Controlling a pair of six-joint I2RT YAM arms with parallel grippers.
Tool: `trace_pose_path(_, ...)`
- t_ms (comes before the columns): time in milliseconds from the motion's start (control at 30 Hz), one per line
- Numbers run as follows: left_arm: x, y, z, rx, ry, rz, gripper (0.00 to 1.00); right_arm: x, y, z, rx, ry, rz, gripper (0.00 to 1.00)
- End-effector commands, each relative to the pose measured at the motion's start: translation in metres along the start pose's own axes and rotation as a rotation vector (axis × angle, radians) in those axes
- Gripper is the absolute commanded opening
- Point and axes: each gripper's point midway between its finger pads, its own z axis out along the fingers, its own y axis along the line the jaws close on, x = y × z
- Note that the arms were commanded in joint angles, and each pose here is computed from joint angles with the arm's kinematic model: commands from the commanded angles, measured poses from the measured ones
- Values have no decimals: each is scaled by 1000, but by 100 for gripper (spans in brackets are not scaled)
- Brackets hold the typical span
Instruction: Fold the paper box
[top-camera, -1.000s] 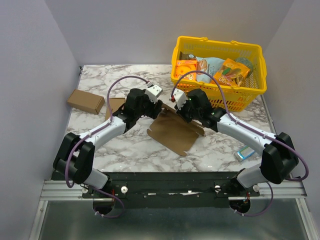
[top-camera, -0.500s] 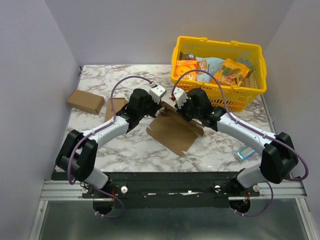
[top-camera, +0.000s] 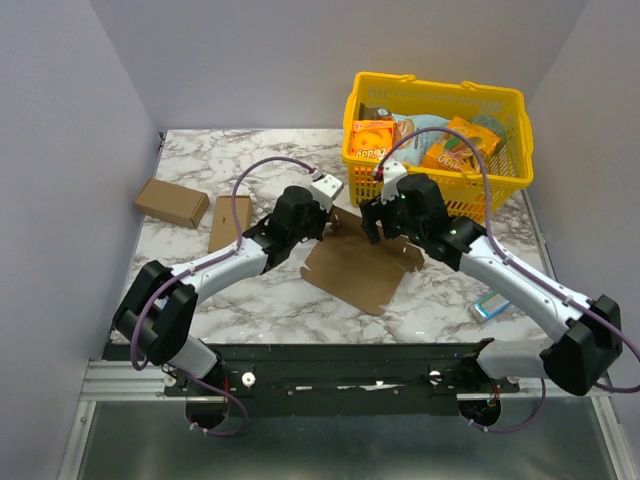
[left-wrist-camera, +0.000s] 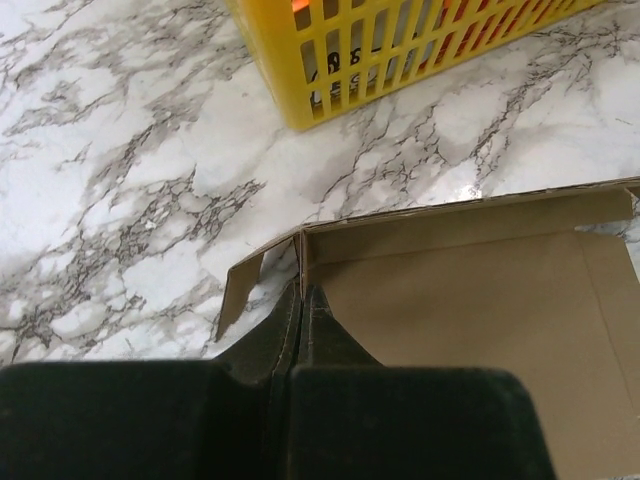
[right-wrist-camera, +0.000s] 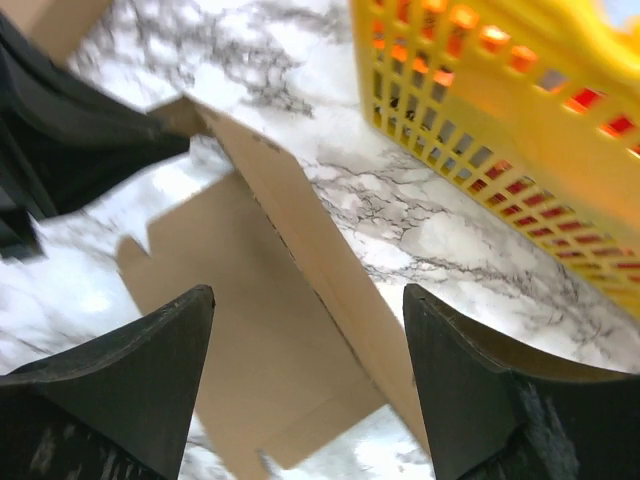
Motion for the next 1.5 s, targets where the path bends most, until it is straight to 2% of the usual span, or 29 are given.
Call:
trace_pose_path(0, 22, 14, -14, -162, 66, -138, 0, 29, -18, -27, 144, 27, 339, 84)
trace_pose_path(33, 20, 14, -17, -169, 60, -150, 0, 31, -15, -31, 139, 18, 428, 84)
trace_pose_path(133, 21, 15, -26, -203, 55, -202, 0, 39, 0, -40, 59, 10, 558, 85)
trace_pose_path(300, 25, 9, -39, -212, 46, -237, 0, 35, 49, -38, -196, 33, 813, 85)
trace_pose_path(467, 25, 5, -46, -219, 37, -244, 0, 31, 63, -23, -263, 30, 1005, 84)
trace_pose_path(600, 28, 3, -49, -219, 37, -246, 0, 32, 50, -9, -191, -26, 1105, 84)
trace_pose_path(833, 31, 1, -51, -224, 30, -243, 0, 30, 20, 13, -28, -136, 1184, 83)
trace_pose_path(1167, 31, -2, -52, -216, 16, -239, 0, 32, 1, 37, 103, -190, 1271, 79)
trace_pose_path(1467, 27, -6, -56, -180, -17, -240, 0, 37, -7, 48, 163, -209, 1300, 52)
